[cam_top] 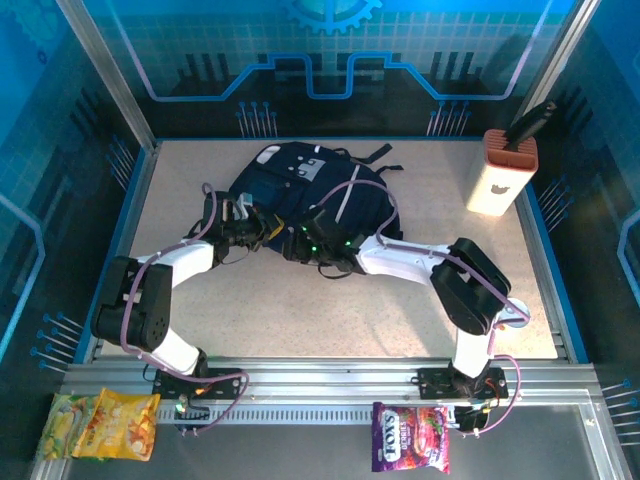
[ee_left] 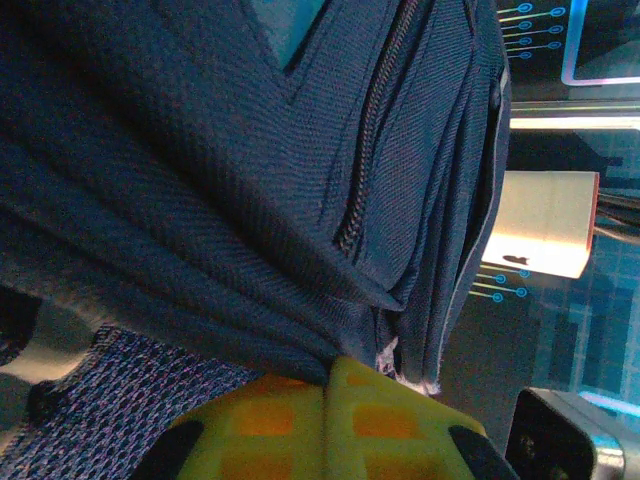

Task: Pack the student bag
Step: Zip the student bag at the top-center of the table.

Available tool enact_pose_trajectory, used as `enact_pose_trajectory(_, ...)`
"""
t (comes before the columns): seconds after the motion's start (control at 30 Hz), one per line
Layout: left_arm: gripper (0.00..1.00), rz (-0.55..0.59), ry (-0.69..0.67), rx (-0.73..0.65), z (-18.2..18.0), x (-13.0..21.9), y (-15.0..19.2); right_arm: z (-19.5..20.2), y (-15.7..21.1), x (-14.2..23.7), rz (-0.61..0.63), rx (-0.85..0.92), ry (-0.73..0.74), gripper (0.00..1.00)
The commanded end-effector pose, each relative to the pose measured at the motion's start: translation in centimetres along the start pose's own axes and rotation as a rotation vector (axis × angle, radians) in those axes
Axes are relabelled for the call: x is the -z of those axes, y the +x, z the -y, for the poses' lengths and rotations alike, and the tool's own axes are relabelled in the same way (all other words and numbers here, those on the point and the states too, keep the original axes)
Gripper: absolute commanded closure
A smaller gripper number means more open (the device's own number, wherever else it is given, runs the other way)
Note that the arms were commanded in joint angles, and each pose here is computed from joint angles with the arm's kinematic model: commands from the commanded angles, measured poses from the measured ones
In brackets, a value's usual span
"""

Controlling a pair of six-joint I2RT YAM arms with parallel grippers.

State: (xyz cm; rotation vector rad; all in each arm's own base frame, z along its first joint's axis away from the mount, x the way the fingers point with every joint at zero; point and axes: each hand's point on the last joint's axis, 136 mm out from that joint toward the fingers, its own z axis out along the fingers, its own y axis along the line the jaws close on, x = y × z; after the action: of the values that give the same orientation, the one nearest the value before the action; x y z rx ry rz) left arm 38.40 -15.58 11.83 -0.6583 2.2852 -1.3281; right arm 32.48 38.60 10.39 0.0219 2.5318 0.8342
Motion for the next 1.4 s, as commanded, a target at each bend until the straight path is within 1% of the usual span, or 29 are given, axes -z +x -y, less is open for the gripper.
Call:
enact_pose_trajectory(0.0, 1.0, -0.038, 0.065, -0.071, 2.5, 0.5, 0.6, -1.2, -1.2, -0.5, 0.023, -0.02, -0.023, 0.54)
enact_pose_trajectory(0.33, 1.0, -0.038, 0.065, -0.072, 2.7, 0.6, 0.6, 0.7, -2.5, -0.9, 0.044, 0.018, 0.145, 0.63)
enact_pose_trajectory(0.53, 1.0, -0.041, 0.065, -0.073, 2.8, 0.6, 0.7, 1.0, -3.0, -0.9, 0.055, 0.037, 0.183, 0.68)
enact_pose_trajectory(0.63, 1.0, -0.039, 0.065, -0.073, 2.9, 0.6, 0.6, 1.1, -3.2, -0.9, 0.058, 0.05, 0.198, 0.74)
enact_pose_trajectory(0.77, 1.0, -0.026, 0.058, -0.075, 2.9, 0.8, 0.4, 1.6, -3.0, -0.9, 0.046, 0.07, 0.227, 0.88)
enact_pose_trajectory(0.83, 1.0, -0.022, 0.055, -0.074, 2.8, 0.8, 0.3, 2.1, -2.8, -0.8, 0.038, 0.079, 0.243, 0.93)
enact_pose_trajectory(1.07, 1.0, -0.007, 0.041, -0.068, 2.4, 0.7, 0.0, 3.9, -2.3, 1.5, 0.053, 0.117, 0.299, 0.96)
enact_pose_trajectory(1.23, 1.0, -0.007, 0.036, -0.067, 2.2, 0.6, -0.1, 6.3, -1.5, 3.3, 0.07, 0.114, 0.386, 0.96)
enact_pose_trajectory(1.3, 1.0, -0.006, 0.035, -0.067, 2.2, 0.5, -0.2, 6.8, -1.4, 3.6, 0.069, 0.102, 0.413, 0.96)
enact_pose_trajectory(1.37, 1.0, -0.007, 0.036, -0.066, 2.2, 0.5, -0.2, 6.4, -1.4, 3.3, 0.065, 0.113, 0.39, 0.95)
